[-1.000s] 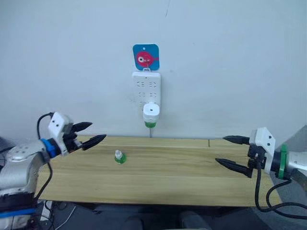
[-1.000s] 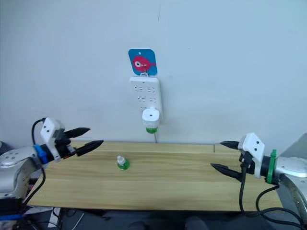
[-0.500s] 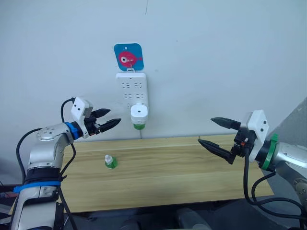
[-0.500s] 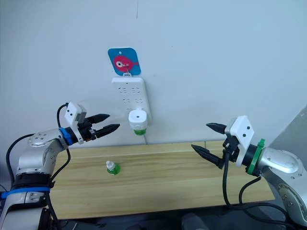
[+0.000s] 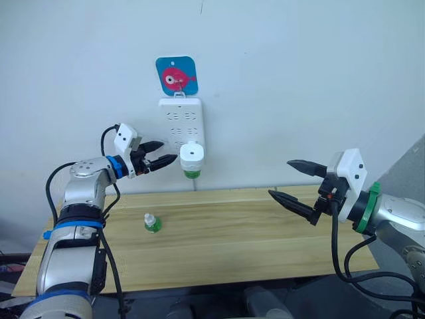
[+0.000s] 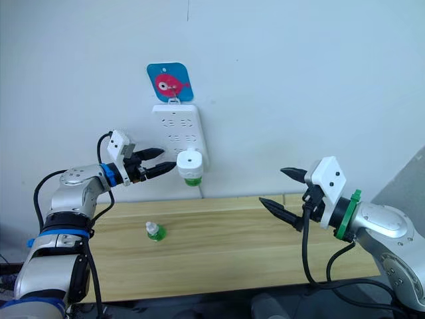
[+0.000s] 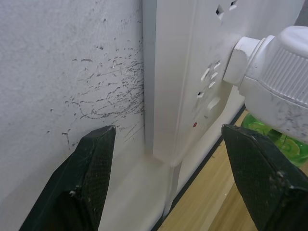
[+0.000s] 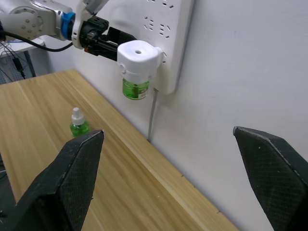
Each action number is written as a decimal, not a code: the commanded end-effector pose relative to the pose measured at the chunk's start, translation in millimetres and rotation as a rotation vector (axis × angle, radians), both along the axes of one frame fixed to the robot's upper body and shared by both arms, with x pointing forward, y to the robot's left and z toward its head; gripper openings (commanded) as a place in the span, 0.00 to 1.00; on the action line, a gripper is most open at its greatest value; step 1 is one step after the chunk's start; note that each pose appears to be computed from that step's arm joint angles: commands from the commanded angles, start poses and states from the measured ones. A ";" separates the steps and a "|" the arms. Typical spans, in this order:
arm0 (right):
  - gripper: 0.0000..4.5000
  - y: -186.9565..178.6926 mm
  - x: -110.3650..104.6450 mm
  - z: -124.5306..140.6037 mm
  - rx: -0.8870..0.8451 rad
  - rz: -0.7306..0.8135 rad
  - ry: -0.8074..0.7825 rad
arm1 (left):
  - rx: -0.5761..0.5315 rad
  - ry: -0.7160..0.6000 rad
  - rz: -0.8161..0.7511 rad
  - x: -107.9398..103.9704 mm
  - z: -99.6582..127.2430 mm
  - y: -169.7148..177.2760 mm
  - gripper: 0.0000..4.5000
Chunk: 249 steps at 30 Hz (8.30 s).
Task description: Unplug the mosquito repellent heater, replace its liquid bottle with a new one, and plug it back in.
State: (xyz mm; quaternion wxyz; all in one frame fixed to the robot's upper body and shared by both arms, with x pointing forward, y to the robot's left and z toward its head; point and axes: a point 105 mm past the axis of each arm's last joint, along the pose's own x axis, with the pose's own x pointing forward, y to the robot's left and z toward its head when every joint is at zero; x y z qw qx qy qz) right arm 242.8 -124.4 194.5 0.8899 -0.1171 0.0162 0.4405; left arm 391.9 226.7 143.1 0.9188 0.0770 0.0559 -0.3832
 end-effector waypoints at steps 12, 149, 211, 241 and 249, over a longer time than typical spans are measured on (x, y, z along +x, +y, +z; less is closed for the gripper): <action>1.00 2.4 -7.4 11.5 -0.008 0.007 -0.049 | -0.018 -0.049 -0.081 11.2 17.1 -23.5 0.81; 0.67 70.2 45.2 43.7 0.652 -0.119 0.284 | -0.170 -0.322 -0.154 -122.2 34.8 -112.1 0.84; 1.00 58.3 18.3 40.0 0.788 -0.065 0.512 | -0.259 -0.474 -0.296 -99.2 59.3 -150.8 0.50; 1.00 30.1 -19.0 -11.6 0.337 0.291 0.904 | 0.141 -0.525 -0.736 -156.5 4.0 -131.8 0.50; 1.00 45.6 -20.7 -14.0 0.310 0.339 0.906 | 0.150 -0.535 -0.725 -155.0 4.7 -132.6 0.50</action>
